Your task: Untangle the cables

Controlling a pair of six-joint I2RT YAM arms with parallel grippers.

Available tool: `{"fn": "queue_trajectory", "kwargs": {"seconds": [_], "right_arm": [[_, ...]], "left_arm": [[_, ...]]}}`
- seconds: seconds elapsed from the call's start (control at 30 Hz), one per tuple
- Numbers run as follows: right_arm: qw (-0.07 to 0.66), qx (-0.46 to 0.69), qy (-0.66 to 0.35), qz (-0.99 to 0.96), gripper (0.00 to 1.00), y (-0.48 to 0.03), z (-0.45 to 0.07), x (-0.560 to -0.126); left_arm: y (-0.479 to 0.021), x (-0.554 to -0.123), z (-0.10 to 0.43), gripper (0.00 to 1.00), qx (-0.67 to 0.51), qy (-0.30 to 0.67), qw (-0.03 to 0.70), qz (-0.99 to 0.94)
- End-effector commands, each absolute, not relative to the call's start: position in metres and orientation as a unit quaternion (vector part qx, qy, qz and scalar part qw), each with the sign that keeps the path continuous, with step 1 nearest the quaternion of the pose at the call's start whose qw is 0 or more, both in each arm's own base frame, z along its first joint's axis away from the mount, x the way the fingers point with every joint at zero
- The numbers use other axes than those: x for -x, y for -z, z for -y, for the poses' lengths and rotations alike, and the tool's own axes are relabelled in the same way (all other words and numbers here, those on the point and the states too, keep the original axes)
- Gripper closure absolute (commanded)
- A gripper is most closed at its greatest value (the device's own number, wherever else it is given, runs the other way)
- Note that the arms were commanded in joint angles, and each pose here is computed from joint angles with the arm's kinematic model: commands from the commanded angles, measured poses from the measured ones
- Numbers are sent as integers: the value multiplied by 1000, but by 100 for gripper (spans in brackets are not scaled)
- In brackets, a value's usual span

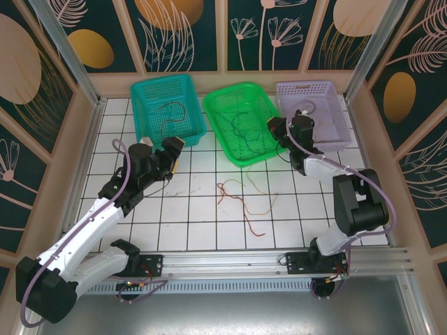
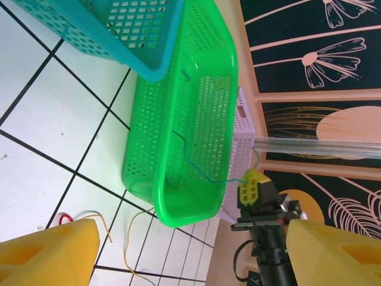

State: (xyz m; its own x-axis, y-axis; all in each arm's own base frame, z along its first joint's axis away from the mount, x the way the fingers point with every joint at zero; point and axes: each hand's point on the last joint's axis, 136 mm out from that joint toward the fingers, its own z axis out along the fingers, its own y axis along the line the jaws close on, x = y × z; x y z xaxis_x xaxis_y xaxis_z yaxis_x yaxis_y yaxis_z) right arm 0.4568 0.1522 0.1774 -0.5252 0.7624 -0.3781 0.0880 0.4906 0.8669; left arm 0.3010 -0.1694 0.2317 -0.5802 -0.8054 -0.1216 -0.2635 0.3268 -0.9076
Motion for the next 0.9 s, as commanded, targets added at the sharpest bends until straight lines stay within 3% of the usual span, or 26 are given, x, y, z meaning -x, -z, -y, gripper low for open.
{"fn": "queue_trajectory", "kwargs": {"seconds": [0.0, 0.07, 0.17, 0.33, 0.43, 0.73, 0.87], "right_arm": [[355, -300, -390, -795, 100, -167, -155, -461], [333, -310, -365, -812, 100, -155, -153, -463], [295, -310, -343, -836, 90, -142, -155, -467], [267, -313, -317, -855, 60, -147, -156, -467], [259, -316, -292, -865, 48, -151, -150, -461], [232, -273, -254, -898, 39, -149, -149, -457], [273, -263, -244, -893, 39, -170, -140, -460]], "left_arm": [[-232, -301, 171, 18, 341, 467, 296, -760], [-231, -302, 173, 18, 340, 470, 292, -761], [-232, -303, 176, 18, 335, 470, 290, -763], [-232, -305, 176, 18, 336, 467, 289, -765], [-230, -305, 175, 18, 338, 464, 288, -767], [-228, -307, 179, 17, 335, 466, 282, -769], [-230, -307, 180, 18, 332, 465, 283, -770]]}}
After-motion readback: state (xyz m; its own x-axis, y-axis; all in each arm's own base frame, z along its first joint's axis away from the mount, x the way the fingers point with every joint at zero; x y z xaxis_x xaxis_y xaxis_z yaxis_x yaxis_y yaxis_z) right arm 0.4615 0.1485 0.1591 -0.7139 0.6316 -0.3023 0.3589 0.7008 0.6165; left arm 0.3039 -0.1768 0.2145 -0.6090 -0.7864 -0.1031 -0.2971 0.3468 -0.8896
